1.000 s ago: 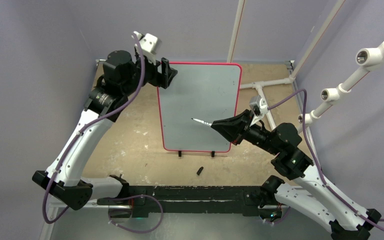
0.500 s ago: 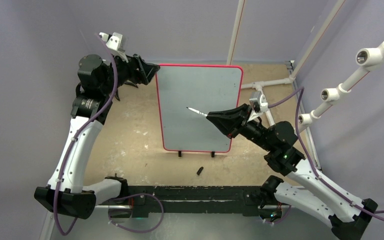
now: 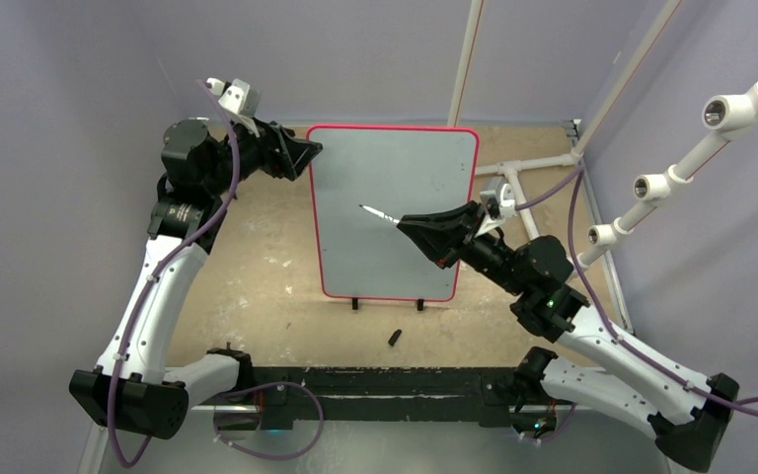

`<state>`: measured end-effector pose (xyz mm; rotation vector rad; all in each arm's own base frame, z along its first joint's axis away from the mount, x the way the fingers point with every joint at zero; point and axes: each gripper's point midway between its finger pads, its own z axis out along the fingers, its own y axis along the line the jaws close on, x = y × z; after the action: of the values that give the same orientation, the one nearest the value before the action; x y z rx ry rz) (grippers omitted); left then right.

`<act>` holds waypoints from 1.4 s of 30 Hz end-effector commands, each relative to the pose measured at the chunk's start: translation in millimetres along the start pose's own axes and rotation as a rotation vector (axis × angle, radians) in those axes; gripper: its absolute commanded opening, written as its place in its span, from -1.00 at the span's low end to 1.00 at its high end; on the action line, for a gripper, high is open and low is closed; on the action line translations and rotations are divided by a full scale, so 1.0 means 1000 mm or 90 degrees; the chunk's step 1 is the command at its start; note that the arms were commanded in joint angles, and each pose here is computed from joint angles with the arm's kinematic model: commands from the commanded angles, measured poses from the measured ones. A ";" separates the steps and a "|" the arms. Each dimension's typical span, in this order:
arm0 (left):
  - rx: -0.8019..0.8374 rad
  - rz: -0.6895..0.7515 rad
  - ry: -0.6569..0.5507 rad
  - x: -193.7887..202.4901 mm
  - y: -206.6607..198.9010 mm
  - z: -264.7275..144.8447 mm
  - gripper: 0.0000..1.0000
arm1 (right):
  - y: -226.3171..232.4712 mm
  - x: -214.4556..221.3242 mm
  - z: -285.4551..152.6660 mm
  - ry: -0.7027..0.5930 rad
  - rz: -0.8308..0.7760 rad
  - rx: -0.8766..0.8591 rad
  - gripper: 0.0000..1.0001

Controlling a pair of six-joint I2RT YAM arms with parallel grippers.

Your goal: Write a sentence on the whiteboard

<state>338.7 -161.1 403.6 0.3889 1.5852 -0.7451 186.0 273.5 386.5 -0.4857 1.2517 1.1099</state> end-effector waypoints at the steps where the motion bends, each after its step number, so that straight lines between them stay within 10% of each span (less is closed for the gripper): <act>1: 0.025 0.023 -0.028 -0.003 -0.004 -0.001 0.29 | 0.006 -0.032 0.019 -0.068 -0.027 0.040 -1.00; 42: 0.095 -0.013 0.013 0.058 0.002 0.009 -0.71 | -0.050 -0.014 0.120 -0.045 -0.100 0.243 -1.00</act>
<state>338.0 -174.6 343.1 0.4743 1.5862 -0.8743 286.5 348.9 401.5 -0.2907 1.3379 0.7524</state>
